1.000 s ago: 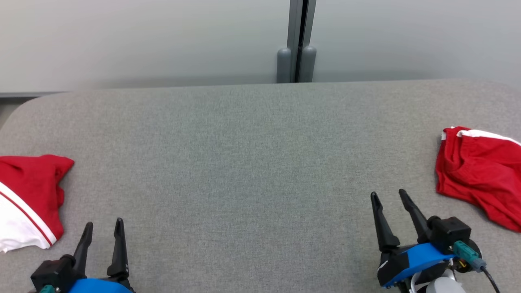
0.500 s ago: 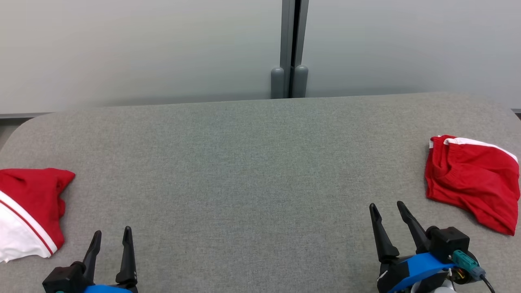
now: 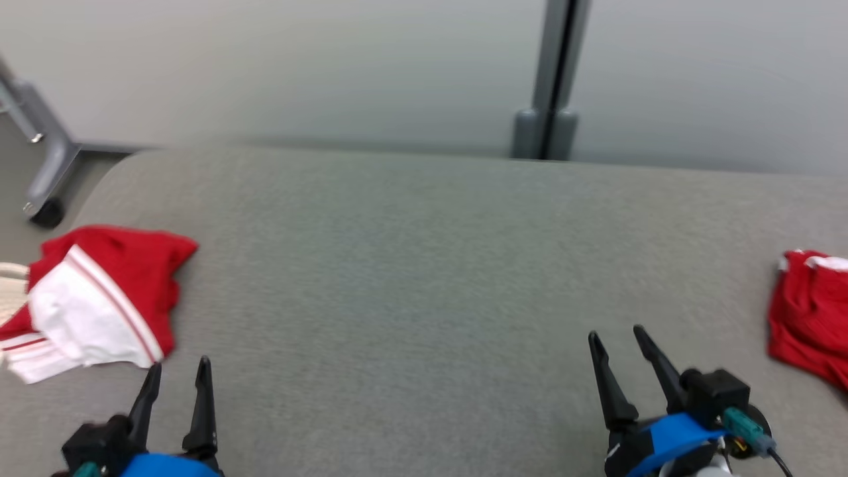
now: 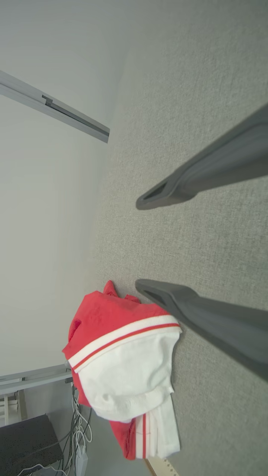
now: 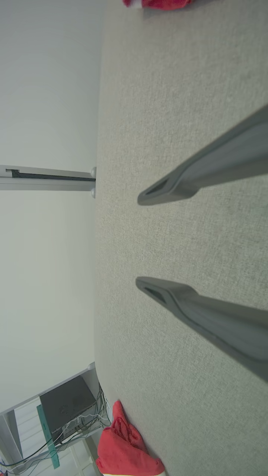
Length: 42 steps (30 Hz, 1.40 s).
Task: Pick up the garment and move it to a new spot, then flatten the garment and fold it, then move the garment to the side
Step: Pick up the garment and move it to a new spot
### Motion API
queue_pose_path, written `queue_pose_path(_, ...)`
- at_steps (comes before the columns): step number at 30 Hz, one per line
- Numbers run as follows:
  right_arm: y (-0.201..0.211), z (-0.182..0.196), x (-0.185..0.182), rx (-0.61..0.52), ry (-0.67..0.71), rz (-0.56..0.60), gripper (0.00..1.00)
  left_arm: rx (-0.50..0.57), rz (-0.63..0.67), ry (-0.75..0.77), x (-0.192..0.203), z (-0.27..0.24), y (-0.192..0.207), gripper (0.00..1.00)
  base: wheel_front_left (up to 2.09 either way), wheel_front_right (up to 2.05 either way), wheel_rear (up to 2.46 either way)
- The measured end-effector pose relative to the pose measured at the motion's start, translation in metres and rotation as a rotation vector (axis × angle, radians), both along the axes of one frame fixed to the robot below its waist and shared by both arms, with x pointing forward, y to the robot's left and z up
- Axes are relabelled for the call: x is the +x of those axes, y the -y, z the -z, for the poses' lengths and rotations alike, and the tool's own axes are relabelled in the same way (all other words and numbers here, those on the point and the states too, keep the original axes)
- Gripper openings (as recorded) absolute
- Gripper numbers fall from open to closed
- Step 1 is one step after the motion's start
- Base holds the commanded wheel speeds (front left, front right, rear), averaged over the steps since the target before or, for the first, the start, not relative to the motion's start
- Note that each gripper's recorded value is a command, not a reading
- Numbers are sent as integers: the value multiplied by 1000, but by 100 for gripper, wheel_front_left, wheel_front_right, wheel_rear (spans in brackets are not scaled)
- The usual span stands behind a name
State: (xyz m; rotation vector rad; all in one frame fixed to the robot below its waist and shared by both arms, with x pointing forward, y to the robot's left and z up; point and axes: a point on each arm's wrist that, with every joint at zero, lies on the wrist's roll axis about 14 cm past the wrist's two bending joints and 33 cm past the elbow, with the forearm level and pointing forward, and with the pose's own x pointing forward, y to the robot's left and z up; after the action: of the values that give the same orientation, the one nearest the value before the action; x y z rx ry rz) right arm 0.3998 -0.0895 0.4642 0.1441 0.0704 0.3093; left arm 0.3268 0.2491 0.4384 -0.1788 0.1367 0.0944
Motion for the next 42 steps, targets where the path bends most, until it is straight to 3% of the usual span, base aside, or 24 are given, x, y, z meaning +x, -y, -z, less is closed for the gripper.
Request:
queue_pose_path(11, -98, 10, 8, 4, -32, -272, 100, -3, -290, -40, -80, 8, -76, 100, 0, 0, 0)
queue_pose_path(23, -158, 22, 6, 23, -74, -435, 100, -23, -456, -105, -129, 23, -104, 100, 0, 0, 0)
queue_pose_path(30, -162, 33, 14, 28, -88, -447, 100, -37, -439, -114, -98, 20, -117, 100, 0, 0, 0)
queue_pose_path(42, -161, 60, 37, 33, -81, -461, 100, 15, -298, -103, 24, 1, -145, 100, 0, 0, 0)
